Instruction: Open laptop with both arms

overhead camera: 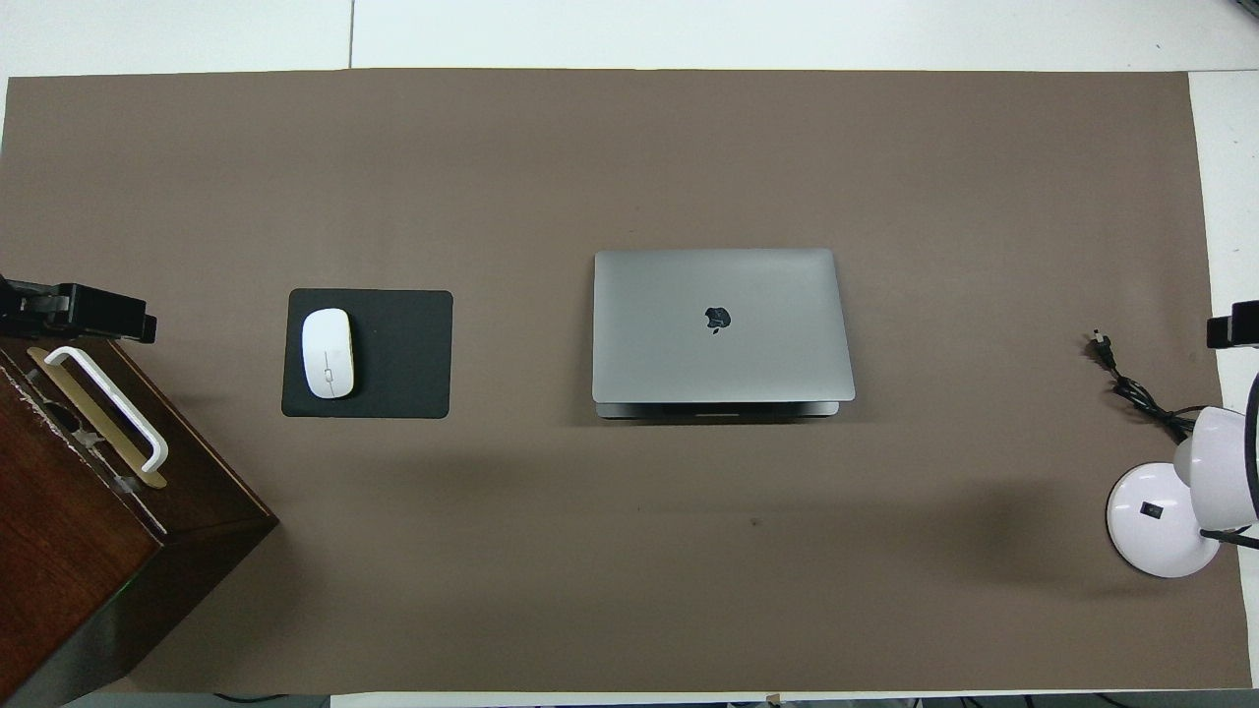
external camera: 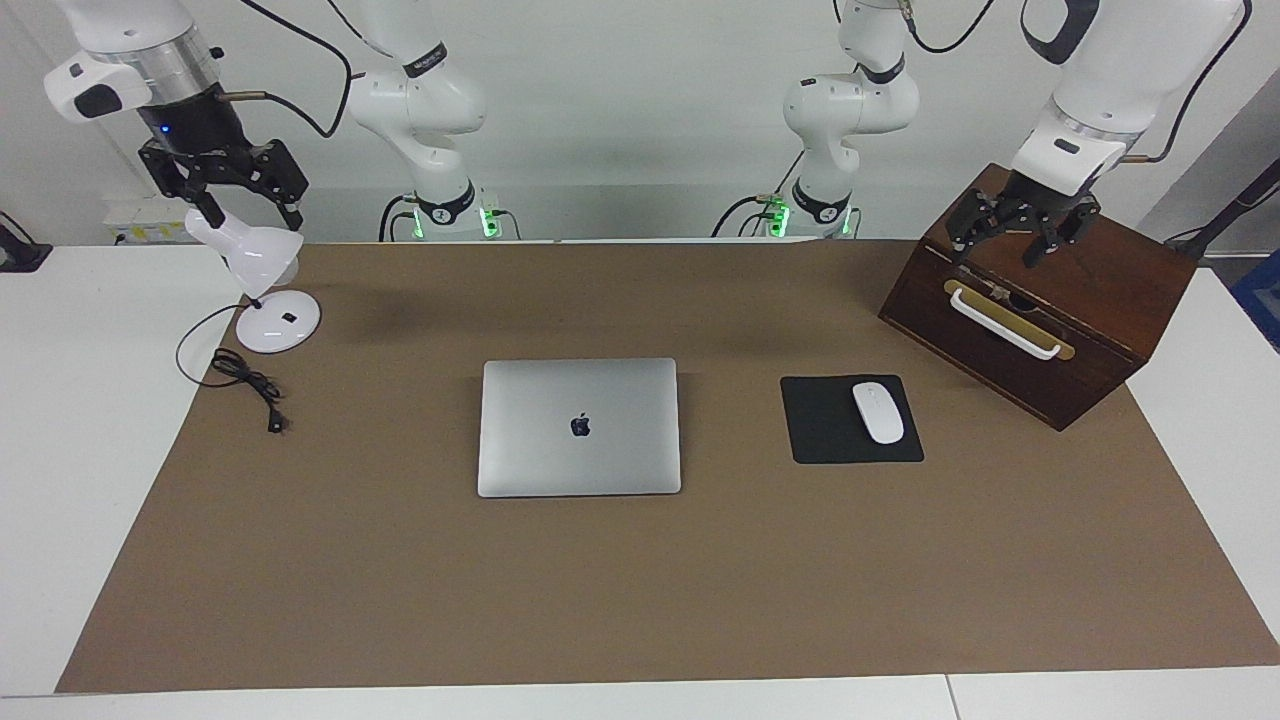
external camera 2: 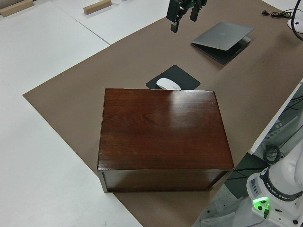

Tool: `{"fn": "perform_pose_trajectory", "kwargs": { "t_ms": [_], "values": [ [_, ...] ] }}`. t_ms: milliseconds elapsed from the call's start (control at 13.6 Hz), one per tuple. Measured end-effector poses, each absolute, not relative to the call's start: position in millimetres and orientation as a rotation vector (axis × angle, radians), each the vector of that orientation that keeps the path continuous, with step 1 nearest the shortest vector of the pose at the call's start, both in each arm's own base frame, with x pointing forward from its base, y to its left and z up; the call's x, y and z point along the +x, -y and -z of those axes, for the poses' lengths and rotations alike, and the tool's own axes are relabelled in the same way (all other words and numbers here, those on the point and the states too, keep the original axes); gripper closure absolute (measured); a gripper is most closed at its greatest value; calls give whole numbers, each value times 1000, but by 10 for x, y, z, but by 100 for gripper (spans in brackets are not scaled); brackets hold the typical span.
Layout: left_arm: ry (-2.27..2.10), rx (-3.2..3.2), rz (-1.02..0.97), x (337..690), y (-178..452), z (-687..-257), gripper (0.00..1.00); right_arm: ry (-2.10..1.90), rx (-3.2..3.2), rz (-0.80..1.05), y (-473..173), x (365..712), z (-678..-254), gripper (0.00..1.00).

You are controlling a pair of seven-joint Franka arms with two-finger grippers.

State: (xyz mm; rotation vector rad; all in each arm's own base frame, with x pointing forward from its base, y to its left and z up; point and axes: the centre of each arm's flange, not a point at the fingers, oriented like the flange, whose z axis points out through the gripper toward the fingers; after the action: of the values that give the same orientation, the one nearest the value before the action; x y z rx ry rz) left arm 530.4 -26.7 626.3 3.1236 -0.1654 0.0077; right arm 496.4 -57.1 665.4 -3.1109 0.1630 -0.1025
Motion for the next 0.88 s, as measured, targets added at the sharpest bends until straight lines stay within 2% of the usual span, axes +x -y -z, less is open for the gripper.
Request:
{"fn": "perform_pose_trajectory", "kwargs": {
  "t_ms": [882],
  "values": [
    [166,3123,-5,5302,272,-6262,0,-167,-3113,100,582,4910,-6697,0]
  ]
}}
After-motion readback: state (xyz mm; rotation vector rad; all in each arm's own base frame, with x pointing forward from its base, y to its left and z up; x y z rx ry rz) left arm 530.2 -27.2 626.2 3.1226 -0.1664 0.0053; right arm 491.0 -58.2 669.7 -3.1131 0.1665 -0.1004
